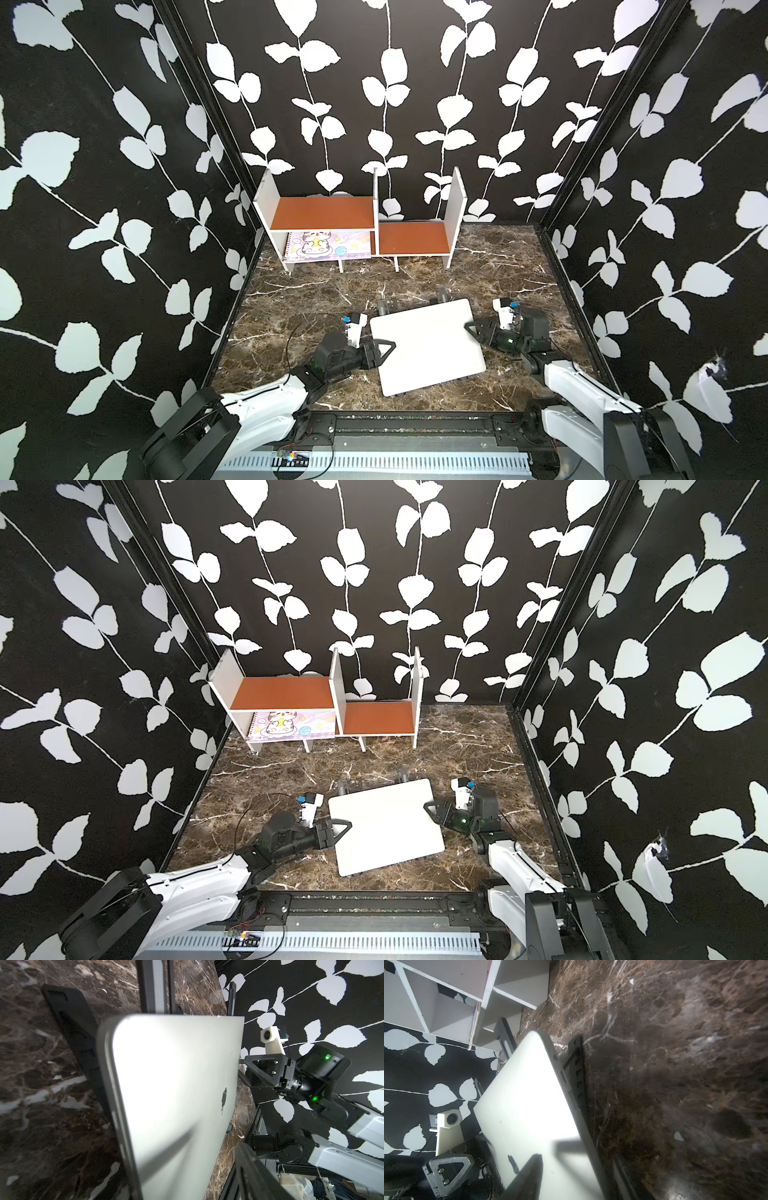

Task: Close the laptop lid and set it aside
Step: Pick up the laptop from the computer stand.

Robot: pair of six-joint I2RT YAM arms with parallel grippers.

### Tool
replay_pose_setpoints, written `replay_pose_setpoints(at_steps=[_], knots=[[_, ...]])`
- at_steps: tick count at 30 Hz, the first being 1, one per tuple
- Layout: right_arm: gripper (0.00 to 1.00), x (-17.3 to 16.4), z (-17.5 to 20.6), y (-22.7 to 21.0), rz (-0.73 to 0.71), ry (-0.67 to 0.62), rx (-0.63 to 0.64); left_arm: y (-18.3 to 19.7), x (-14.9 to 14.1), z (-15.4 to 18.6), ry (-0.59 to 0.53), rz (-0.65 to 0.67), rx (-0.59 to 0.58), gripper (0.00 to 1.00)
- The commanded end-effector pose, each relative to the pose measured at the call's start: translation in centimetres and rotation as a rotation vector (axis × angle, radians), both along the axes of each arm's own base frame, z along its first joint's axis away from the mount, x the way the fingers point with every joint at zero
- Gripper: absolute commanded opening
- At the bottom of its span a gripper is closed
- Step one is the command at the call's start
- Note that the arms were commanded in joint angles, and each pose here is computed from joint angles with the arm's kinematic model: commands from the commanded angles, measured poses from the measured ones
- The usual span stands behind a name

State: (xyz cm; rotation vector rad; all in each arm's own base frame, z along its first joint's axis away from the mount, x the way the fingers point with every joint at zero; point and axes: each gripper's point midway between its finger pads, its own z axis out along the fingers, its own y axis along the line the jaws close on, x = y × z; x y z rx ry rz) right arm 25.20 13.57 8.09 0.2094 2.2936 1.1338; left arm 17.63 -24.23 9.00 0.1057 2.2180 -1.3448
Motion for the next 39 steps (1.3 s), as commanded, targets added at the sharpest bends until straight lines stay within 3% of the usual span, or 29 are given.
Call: replay_pose_setpoints(at_steps=[1,14,19,25,30,39], knots=[[0.53,-0.6,2.0,2.0,0.101,-0.063,0.079,-1.8,0.2,5.9,-0.119,-0.064,-0.151,0.62],[0.52,-0.5,1.7,2.3,0.11,-0.053,0.092,-2.4,0.3,10.0,-0.173,-0.094,-0.187,0.54],[0.52,-0.6,1.8,2.6,0.118,-0.05,0.115,-3.0,0.6,10.3,-0.171,-0.109,-0.198,0.42],[0.52,-0.6,2.2,2.8,0.128,-0.063,0.137,-3.7,1.0,10.6,-0.177,-0.121,-0.207,0.17],[0.52,-0.6,2.6,2.5,0.109,-0.078,0.13,-4.3,1.3,11.7,-0.183,-0.145,-0.252,0.03],[0.57,-0.4,4.9,0.0,0.018,-0.159,0.133,-1.8,2.8,15.4,-0.225,-0.146,-0.351,0.0]])
